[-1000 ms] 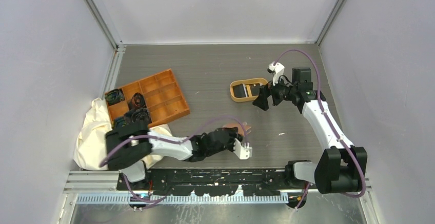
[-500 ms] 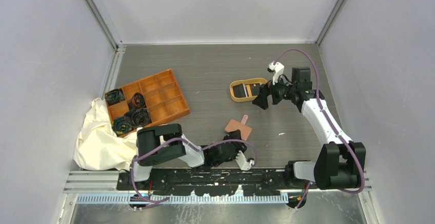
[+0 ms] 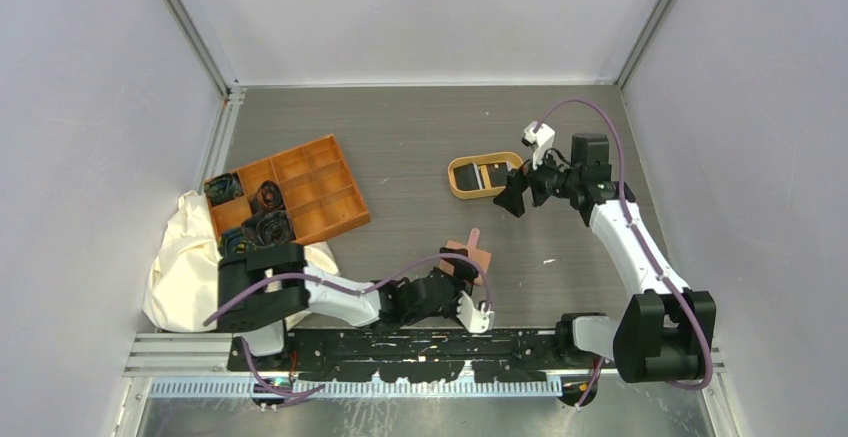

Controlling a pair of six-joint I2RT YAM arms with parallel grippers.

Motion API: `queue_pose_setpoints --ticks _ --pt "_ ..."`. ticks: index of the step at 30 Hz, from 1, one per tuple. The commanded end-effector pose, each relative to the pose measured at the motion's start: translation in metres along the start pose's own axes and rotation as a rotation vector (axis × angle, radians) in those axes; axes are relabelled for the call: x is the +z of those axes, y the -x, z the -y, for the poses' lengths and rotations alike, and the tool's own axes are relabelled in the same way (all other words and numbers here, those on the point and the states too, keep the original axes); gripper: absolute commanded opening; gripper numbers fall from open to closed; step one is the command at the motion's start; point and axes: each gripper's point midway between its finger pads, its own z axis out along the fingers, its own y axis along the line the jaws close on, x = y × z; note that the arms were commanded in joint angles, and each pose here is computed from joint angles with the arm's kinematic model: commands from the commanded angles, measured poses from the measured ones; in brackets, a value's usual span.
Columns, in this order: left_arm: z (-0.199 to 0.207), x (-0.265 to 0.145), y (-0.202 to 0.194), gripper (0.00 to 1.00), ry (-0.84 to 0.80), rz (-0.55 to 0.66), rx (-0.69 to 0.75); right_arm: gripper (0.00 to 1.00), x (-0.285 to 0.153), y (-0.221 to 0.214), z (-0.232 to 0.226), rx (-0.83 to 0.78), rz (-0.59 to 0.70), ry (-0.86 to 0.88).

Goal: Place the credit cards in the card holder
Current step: Close the card holder at the center of the board.

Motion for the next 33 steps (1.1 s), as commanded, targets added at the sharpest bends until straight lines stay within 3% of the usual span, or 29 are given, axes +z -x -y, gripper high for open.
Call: queue_pose_setpoints --ticks 1,6,10,12,14,16,17,18,22,28,30,33 --pt "0.015 -0.023 0.024 1.00 -0.131 0.104 -0.202 1.00 -0.006 0.014 -0.005 -0.099 0.053 0.023" --pt "0.010 -0.041 0.034 1.00 -0.141 0.153 -0.351 0.99 -0.002 0.005 -0.018 -0.066 0.014 0.127" --pt "-0.018 -0.057 0.033 0.99 -0.086 0.151 -0.637 0.98 0.003 -0.003 -0.031 0.045 -0.034 0.233" --pt "-0.032 -0.061 0.024 0.92 -0.101 0.160 -0.861 0.90 0.010 -0.009 -0.029 0.171 -0.083 0.254" --pt "-0.042 -0.062 0.019 0.75 -0.156 0.224 -1.104 0.77 0.018 -0.013 -0.029 0.277 -0.141 0.298" --pt "-0.054 -0.060 0.003 0.65 -0.158 0.273 -1.294 0.81 0.021 -0.028 -0.039 0.352 -0.236 0.379" --pt "-0.053 -0.058 0.000 0.62 -0.177 0.290 -1.373 0.92 0.024 -0.035 -0.042 0.349 -0.267 0.408" --pt "-0.052 -0.058 0.002 0.58 -0.210 0.318 -1.414 0.99 0.028 -0.039 -0.041 0.362 -0.295 0.411" --pt "-0.055 -0.051 0.009 0.45 -0.275 0.360 -1.520 1.00 0.040 -0.052 -0.029 0.324 -0.324 0.320" --pt "-0.052 -0.040 0.002 0.42 -0.299 0.394 -1.631 0.99 0.042 -0.055 -0.024 0.264 -0.288 0.261" --pt "-0.050 -0.035 -0.008 0.39 -0.291 0.386 -1.684 0.91 0.046 -0.058 -0.028 0.288 -0.323 0.296" --pt "-0.048 -0.029 -0.016 0.26 -0.299 0.369 -1.759 0.70 0.056 -0.067 -0.034 0.338 -0.428 0.329"
